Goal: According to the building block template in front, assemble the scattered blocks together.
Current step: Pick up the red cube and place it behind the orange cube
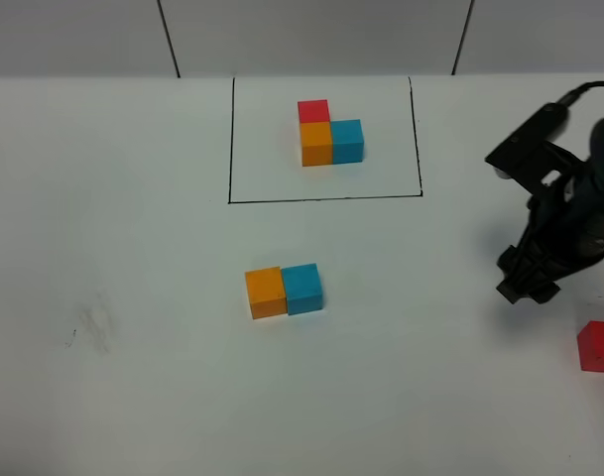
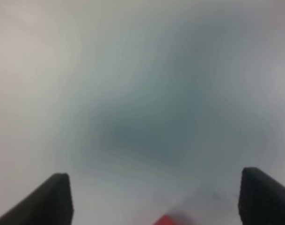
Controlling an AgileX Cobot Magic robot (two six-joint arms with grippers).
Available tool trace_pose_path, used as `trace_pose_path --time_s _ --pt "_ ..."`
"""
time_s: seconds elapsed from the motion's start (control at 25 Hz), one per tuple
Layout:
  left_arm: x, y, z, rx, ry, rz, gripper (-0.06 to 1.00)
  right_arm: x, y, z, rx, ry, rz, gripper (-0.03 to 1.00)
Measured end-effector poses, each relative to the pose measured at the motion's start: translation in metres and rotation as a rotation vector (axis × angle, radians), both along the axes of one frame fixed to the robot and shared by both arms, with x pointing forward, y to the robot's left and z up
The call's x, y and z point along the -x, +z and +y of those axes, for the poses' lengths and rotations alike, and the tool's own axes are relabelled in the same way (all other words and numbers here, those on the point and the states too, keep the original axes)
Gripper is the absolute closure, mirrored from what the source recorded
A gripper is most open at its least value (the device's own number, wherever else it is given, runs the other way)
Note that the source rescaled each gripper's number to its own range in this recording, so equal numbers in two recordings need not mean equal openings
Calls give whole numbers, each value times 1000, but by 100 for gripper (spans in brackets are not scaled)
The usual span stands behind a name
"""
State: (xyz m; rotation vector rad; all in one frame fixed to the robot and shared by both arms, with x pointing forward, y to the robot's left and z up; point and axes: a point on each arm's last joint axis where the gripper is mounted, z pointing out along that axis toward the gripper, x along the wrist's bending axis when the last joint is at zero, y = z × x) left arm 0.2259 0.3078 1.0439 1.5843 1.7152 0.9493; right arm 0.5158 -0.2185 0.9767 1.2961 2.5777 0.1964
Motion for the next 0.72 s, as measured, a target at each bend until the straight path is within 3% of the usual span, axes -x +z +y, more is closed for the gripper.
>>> trace_pose_path --time_s 0.4,0.72 --pt "0 0 0 0 0 0 94 40 -13 -46 -17 -364 -14 26" --pt "0 0 0 0 0 0 94 51 -34 -50 -88 -500 -42 26"
